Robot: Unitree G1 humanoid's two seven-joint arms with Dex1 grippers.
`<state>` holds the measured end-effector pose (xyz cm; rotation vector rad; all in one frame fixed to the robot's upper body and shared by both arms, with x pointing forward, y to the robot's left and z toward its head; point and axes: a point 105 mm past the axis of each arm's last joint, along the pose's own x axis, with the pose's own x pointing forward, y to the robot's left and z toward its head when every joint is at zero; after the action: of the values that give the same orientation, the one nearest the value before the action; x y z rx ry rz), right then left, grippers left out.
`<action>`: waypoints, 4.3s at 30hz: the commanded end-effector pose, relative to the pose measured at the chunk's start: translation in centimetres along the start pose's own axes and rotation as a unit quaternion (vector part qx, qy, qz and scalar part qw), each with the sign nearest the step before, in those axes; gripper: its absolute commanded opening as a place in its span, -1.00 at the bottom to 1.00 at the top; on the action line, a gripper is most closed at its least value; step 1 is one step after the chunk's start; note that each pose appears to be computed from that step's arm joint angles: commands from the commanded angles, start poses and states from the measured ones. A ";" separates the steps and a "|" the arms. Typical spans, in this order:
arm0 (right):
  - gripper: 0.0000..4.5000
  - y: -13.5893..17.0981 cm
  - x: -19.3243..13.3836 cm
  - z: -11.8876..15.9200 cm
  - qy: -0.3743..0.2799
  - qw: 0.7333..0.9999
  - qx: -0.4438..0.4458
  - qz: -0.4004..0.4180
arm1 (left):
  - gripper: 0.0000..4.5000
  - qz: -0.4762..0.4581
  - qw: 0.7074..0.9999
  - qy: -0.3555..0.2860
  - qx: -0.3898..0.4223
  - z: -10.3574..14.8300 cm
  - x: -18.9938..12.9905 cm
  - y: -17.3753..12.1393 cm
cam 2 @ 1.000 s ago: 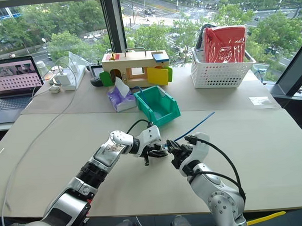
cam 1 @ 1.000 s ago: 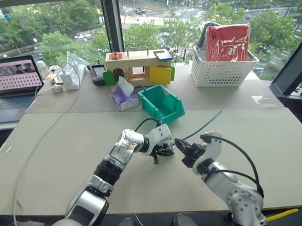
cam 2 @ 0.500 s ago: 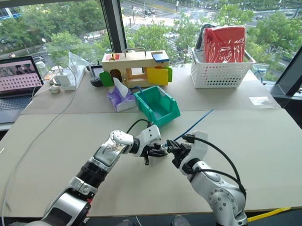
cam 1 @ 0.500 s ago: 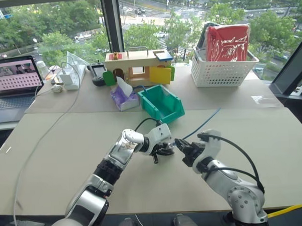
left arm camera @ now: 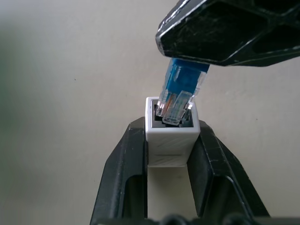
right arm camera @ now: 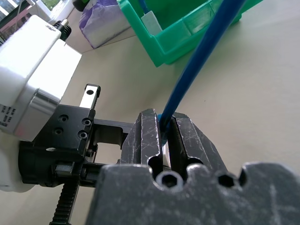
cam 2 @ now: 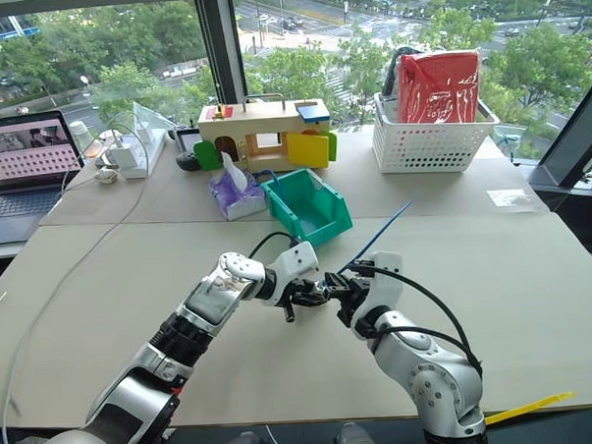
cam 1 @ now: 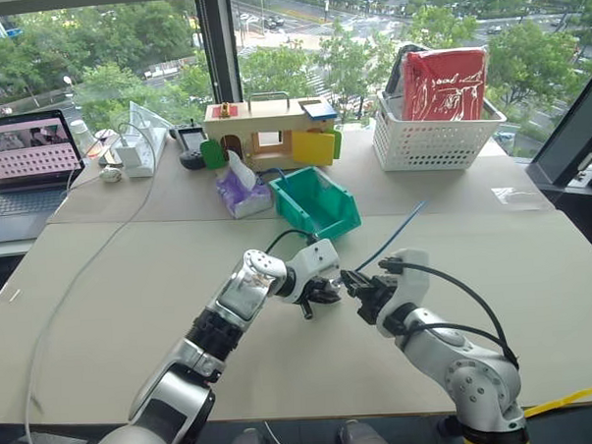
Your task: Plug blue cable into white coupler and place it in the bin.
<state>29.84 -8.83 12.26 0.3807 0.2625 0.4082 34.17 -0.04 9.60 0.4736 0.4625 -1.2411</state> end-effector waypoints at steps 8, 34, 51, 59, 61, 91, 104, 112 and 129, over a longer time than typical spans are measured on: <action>-1.00 1.9 0.5 -2.7 0.087 0.992 -0.078 0.044 | -0.70 -0.013 0.996 -0.061 0.068 5.3 0.0 -1.5; -1.00 -3.6 -1.9 -9.4 0.215 0.974 -0.063 0.020 | -0.70 -0.002 0.995 -0.092 0.028 6.2 -0.2 -1.7; -1.00 -5.2 -2.1 -11.3 0.256 0.958 -0.130 0.008 | -0.70 0.021 0.995 -0.099 0.018 6.1 -0.8 -1.0; -1.00 -5.6 -2.8 -13.5 0.279 0.959 -0.044 0.011 | -0.70 0.028 0.994 -0.105 0.018 6.3 -0.8 -0.8; -1.00 -5.5 -2.7 -13.7 0.269 0.963 0.007 0.012 | -0.70 0.029 0.994 -0.106 0.017 6.3 -0.8 -0.8; -1.00 -9.9 -1.1 4.3 0.020 0.996 -0.069 -0.059 | 0.97 -0.006 0.989 -0.145 0.029 6.4 -3.7 -0.4; -1.00 -5.1 3.5 16.7 -0.108 0.982 -0.156 0.026 | 0.97 0.110 0.976 -0.189 0.017 3.4 -10.1 3.0; -1.00 -0.6 10.7 16.8 -0.065 0.958 -0.260 0.103 | 0.97 0.254 0.945 -0.204 -0.031 0.2 -14.1 4.5; 0.99 0.4 11.5 20.5 -0.110 0.932 -0.323 0.123 | 1.00 0.384 0.898 -0.205 -0.058 -2.2 -15.8 5.5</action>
<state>46.99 -9.22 25.41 -0.2324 -0.0379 0.6537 35.00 14.67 15.76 0.2098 0.0512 -0.5524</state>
